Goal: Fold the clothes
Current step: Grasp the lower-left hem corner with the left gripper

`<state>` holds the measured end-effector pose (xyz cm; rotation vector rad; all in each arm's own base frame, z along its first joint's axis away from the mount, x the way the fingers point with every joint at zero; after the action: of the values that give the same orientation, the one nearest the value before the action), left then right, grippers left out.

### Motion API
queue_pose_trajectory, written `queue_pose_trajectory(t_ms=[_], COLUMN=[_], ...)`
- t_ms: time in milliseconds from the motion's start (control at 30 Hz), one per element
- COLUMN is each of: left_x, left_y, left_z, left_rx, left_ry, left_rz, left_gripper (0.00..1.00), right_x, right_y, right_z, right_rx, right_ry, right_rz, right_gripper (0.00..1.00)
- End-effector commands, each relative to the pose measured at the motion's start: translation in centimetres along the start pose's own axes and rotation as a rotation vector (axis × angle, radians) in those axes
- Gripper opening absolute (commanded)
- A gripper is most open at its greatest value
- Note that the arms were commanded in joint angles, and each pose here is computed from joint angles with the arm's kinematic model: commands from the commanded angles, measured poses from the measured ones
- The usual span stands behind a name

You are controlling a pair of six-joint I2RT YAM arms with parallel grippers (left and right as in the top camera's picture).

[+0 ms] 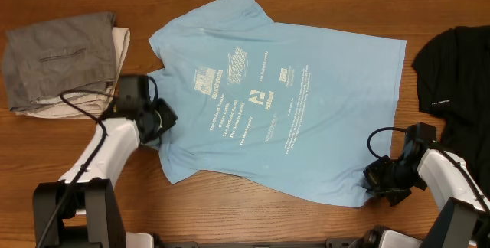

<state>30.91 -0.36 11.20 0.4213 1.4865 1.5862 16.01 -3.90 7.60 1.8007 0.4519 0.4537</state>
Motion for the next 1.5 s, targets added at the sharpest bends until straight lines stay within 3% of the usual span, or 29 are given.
queue_pose_trajectory(t_ms=[0, 167, 333, 500, 633, 900, 1067, 1200, 1400, 1467], left_x=[-3.5, -3.1, -0.3, 2.7, 4.1, 5.5, 5.5, 5.7, 6.1, 6.1], left_y=[3.8, 8.0, 8.1, 5.9, 3.5, 0.9, 0.3, 0.0, -0.4, -0.4], left_z=[2.9, 2.4, -1.2, -4.7, -6.1, -7.7, -7.6, -7.6, -7.4, -7.4], left_rx=[-0.037, 0.08, 0.298, 0.444, 0.445, 0.428, 0.397, 0.386, 0.342, 0.341], left_ry=[-0.126, -0.104, -0.077, -0.098, -0.139, -0.145, -0.148, -0.152, -0.166, -0.167], left_rz=[-0.063, 0.1, 0.242, 0.317, 0.302, 0.268, 0.248, 0.247, 0.283, 0.284], left_gripper=[0.19, 0.13, 0.18, 0.29, 0.39, 0.43, 0.35, 0.44, 0.41, 0.36], right_x=[-0.1, -0.1, -0.1, -0.1, -0.1, -0.1, -0.1, -0.1, -0.1, -0.1], right_y=[-0.2, -0.2, -0.2, -0.2, -0.2, -0.2, -0.2, -0.2, -0.2, -0.2], right_z=[0.0, 0.0, 0.0, 0.0, 0.0, 0.0, 0.0, 0.0, 0.0, 0.0], right_rx=[0.001, 0.002, 0.001, 0.001, 0.001, 0.001, 0.001, 0.0, 0.001, 0.0], right_ry=[0.001, 0.001, 0.001, 0.001, 0.001, 0.001, 0.001, 0.002, 0.001, 0.001], right_rz=[-0.004, -0.004, -0.004, -0.004, -0.003, -0.003, -0.002, -0.002, -0.003, -0.003], right_gripper=[0.05, 0.05, 0.05, 0.05, 0.05, 0.05, 0.05, 0.05, 0.05, 0.05])
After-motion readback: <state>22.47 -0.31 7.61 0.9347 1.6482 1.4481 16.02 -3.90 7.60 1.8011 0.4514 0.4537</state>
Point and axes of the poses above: each gripper's point midway between its finger pads, its own y axis back along the fingers, its own x axis along the line the jaws close on, z = x × y, the point moved 8 cm from there along y, back along the fingers, and after that the axes turned 2 degrees about y, right-handed, at the moved point
